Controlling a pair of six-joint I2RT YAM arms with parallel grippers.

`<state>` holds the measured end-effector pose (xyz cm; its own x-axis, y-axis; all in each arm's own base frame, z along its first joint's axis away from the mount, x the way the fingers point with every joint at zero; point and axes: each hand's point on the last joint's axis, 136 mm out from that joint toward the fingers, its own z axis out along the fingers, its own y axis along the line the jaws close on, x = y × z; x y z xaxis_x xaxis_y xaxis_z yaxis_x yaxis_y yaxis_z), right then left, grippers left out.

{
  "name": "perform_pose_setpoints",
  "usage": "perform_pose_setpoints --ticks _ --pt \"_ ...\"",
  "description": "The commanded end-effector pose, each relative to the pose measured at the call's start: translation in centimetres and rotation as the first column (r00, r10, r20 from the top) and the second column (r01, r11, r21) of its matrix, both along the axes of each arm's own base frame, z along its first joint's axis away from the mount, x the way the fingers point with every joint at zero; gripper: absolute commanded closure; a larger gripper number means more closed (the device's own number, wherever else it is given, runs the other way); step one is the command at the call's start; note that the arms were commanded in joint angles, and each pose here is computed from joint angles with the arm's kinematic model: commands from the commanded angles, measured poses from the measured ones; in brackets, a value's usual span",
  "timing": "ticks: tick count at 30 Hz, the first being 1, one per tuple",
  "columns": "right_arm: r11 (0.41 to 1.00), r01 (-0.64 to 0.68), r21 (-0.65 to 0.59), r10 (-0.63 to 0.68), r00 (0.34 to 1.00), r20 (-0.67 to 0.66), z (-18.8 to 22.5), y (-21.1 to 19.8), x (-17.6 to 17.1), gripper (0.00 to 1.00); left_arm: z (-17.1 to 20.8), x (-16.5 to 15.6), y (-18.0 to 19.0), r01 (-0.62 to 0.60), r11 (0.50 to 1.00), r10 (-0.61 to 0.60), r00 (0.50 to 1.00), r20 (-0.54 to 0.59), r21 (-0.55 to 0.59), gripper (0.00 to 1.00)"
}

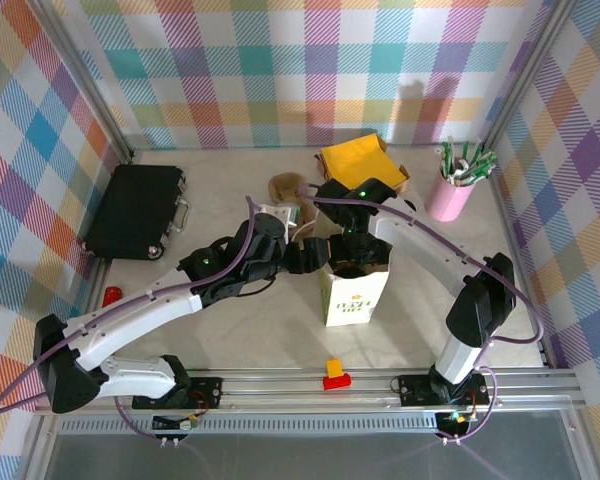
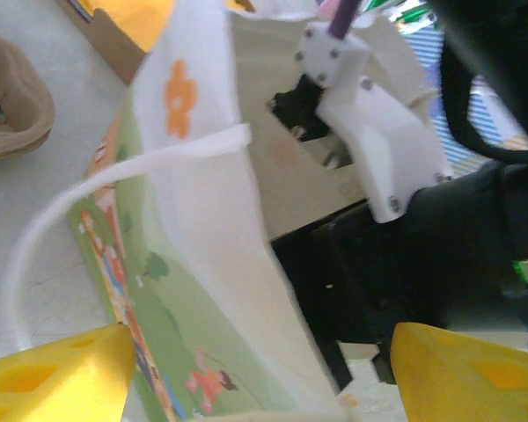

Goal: Pack the takeout coffee

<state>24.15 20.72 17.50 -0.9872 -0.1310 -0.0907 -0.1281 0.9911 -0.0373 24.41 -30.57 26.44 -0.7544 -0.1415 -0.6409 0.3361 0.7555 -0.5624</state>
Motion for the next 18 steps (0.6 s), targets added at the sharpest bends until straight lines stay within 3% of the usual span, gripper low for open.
perform_pose_setpoints --ticks 1,18 --pt "1.000 -0.006 0.008 0.006 0.999 0.033 1.7 -0.1 -0.1 0.13 -1.0 -0.1 1.6 -0.048 0.998 0.048 0.999 -0.023 0.031 0.24" --pt "0.996 -0.018 0.082 0.009 0.993 0.114 6.6 0.6 0.9 0.12 0.2 -0.6 2.3 -0.034 0.999 0.034 0.999 -0.003 0.033 0.24"
